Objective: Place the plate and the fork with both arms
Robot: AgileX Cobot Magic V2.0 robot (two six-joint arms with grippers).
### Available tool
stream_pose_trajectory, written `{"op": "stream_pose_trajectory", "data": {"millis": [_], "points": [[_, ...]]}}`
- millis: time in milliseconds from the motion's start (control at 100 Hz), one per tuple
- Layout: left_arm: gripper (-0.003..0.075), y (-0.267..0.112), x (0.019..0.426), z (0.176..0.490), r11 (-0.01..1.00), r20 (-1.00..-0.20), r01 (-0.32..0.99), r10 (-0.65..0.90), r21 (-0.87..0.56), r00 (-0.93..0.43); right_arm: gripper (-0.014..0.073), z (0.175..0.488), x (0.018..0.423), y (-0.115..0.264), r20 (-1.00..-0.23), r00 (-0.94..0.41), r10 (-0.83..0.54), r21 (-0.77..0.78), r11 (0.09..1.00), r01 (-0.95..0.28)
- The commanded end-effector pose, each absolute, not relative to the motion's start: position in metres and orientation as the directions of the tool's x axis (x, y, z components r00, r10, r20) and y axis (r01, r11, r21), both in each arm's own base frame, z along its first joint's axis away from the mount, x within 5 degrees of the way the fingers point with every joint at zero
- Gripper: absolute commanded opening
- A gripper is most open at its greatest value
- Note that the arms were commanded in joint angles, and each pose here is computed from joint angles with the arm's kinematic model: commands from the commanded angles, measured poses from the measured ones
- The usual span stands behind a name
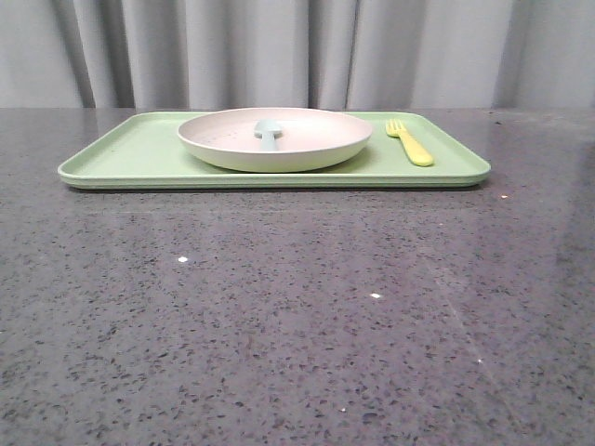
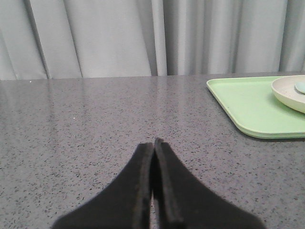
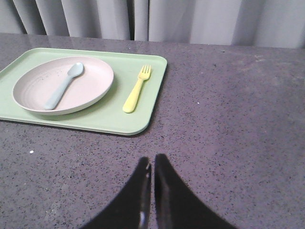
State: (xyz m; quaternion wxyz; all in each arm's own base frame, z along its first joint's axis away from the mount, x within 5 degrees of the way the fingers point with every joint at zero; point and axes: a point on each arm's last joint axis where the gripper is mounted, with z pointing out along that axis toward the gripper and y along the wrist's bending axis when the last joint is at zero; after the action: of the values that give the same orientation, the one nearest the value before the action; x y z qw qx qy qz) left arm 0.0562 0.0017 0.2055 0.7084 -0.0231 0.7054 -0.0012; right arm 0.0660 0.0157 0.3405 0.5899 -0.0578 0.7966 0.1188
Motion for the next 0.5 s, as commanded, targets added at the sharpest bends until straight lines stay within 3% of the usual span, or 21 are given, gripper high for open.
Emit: {"op": "stream_pose_trajectory", "data": {"millis": [0,280,490], "points": [[-0.002,0.002,0.054,0.211,0.999,-0.993,-0.029,-0.038,-0.041,0.112,0.0035,0.354,0.067,0.016,-0.978,-0.202,0.052,0.103,0.963,-0.249],[-0.002,0.002,0.054,0.211,0.999,-0.993,-0.029,-0.038,-0.041,0.112,0.0035,0.335,0.075,0.019,-0.981,-0.184,0.065,0.11,0.963,-0.245],[-0.002,0.002,0.054,0.211,0.999,-0.993,-0.029,-0.038,-0.041,0.112,0.0035,0.315,0.077,0.016,-0.994,-0.066,0.088,0.1,0.975,-0.198]]}}
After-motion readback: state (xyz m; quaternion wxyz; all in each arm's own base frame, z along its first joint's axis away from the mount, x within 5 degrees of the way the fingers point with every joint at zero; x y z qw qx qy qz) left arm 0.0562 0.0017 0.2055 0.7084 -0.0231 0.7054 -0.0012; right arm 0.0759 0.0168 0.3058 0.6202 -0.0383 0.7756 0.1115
